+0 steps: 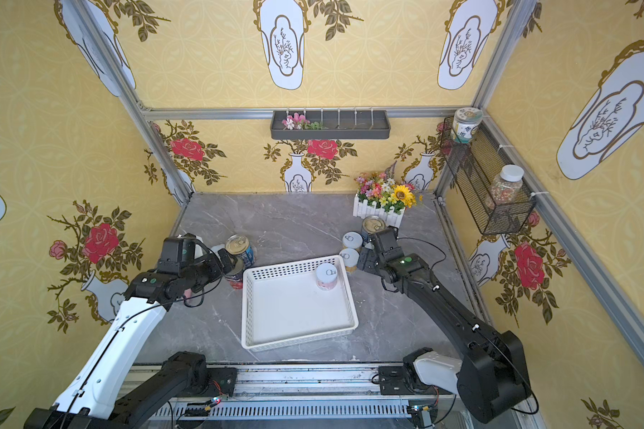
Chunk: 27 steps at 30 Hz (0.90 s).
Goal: Put the canned food in the basket
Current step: Pick up the canned food from the center of the board.
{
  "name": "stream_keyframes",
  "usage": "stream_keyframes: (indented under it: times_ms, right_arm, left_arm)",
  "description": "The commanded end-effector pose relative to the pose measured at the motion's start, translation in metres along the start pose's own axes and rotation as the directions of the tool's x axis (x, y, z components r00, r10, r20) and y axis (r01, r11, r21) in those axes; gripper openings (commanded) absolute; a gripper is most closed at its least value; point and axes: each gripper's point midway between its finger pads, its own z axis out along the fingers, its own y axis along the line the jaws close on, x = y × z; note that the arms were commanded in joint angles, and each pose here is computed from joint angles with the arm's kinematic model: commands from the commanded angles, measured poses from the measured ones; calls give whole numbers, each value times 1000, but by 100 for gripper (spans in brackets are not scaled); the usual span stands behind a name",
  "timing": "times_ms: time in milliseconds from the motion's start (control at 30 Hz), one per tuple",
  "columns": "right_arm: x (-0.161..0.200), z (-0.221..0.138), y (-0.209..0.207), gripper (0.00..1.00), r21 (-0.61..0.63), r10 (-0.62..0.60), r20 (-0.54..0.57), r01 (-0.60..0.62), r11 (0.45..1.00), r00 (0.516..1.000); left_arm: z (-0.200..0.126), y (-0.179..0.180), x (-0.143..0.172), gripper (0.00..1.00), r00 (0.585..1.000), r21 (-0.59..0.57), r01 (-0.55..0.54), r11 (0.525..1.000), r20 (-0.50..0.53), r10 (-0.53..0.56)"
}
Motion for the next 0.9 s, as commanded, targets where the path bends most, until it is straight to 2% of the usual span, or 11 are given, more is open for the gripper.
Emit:
stream_keyframes:
  times_ms: [0, 200, 400, 600, 867]
  right_arm:
    - [-6, 0, -3, 98, -2, 26, 28, -26, 1000, 999]
    - [-3, 3, -10, 98, 17, 37, 15, -37, 999, 999]
    - [0, 4, -8, 98, -1, 35, 2, -35, 999, 999]
    - [6, 8, -6, 98, -10, 35, -26, -35, 999, 999]
    - [7, 7, -8, 98, -8, 36, -20, -37, 999, 999]
  left_arm:
    - [13, -11, -6, 100, 998, 19, -33, 999, -45, 34]
    - [39, 15, -20, 100, 997, -185, -45, 982, -78, 31]
    - [61, 25, -10, 100, 988, -225, -80, 971, -151, 46]
    - [69, 17, -7, 100, 983, -175, -81, 981, -175, 50]
    - [88, 33, 4, 98, 968, -261, -100, 960, -249, 33]
